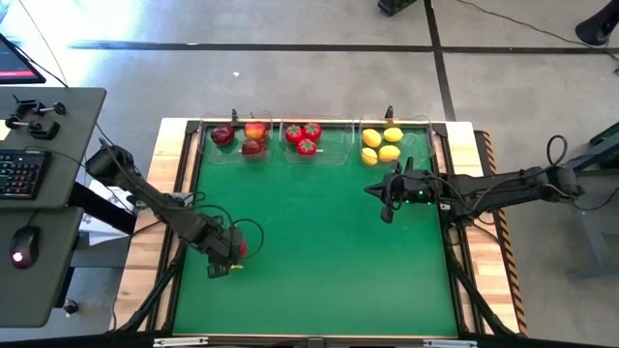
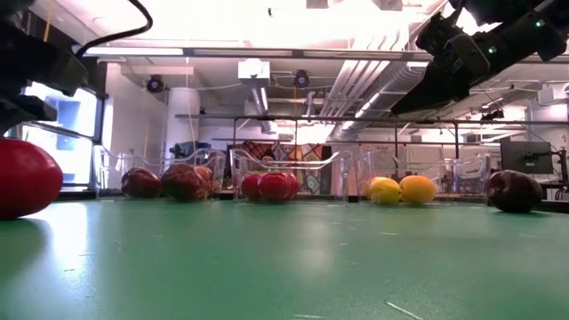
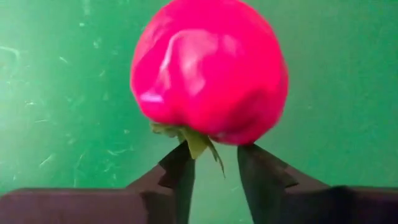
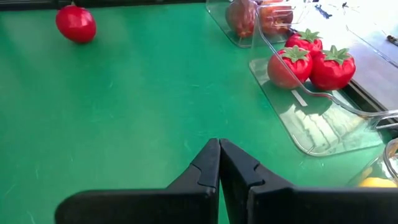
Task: Sort produce into baskets
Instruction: Put the tomato into the middle transparent bin
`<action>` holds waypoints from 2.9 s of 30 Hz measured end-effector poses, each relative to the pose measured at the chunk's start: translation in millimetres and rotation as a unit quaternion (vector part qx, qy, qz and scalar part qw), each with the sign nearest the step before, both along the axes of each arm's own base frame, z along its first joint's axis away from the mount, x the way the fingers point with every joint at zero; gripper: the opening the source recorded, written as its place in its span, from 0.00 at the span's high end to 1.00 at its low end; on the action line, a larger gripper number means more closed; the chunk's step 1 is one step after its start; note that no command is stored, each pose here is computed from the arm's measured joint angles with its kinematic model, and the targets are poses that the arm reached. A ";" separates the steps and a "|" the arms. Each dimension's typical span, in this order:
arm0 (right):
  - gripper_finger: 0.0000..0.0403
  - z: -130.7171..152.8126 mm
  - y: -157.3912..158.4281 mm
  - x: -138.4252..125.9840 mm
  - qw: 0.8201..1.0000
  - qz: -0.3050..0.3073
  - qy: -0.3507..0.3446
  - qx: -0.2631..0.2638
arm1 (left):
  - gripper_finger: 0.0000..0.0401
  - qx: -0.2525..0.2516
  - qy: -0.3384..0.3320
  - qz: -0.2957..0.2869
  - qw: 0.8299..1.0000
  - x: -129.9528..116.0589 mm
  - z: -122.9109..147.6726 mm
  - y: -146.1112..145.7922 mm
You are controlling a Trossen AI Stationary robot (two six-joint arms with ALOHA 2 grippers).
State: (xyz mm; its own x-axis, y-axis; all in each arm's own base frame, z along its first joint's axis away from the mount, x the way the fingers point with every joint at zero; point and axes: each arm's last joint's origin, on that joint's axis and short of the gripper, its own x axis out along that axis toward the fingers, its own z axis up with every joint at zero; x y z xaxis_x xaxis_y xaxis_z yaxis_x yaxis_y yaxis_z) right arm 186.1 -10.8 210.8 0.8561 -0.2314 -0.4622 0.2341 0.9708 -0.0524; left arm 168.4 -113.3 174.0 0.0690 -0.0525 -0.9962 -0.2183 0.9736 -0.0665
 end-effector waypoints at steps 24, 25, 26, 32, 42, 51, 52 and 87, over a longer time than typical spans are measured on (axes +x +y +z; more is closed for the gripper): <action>1.00 0.0 0.0 0.0 1.000 0.000 0.000 0.000 | 1.00 0.095 0.010 -0.044 0.994 11.8 7.2 36.5; 1.00 0.0 0.0 0.0 1.000 0.000 0.000 0.000 | 1.00 0.105 0.005 -0.048 0.993 13.0 9.6 39.5; 1.00 0.0 0.0 0.0 1.000 0.000 0.000 0.000 | 1.00 0.112 -0.001 -0.050 0.992 14.8 12.1 42.7; 1.00 0.0 -0.1 0.0 1.000 0.000 0.000 0.000 | 1.00 0.124 -0.039 -0.061 0.990 25.1 25.8 56.7; 1.00 0.0 -0.1 0.0 1.000 -0.002 -0.001 0.005 | 0.97 0.088 -0.051 -0.105 0.989 27.8 30.9 60.8; 1.00 0.2 -0.1 0.1 1.000 -0.003 -0.003 0.005 | 0.79 -0.015 -0.054 -0.100 0.993 31.3 36.3 53.8; 1.00 0.2 -0.1 0.1 1.000 -0.002 -0.002 0.005 | 0.76 -0.026 -0.056 -0.095 0.994 32.5 39.3 52.9; 1.00 -0.2 0.8 0.4 1.000 0.008 -0.002 0.015 | 0.31 0.004 0.043 0.066 0.997 6.3 29.0 25.4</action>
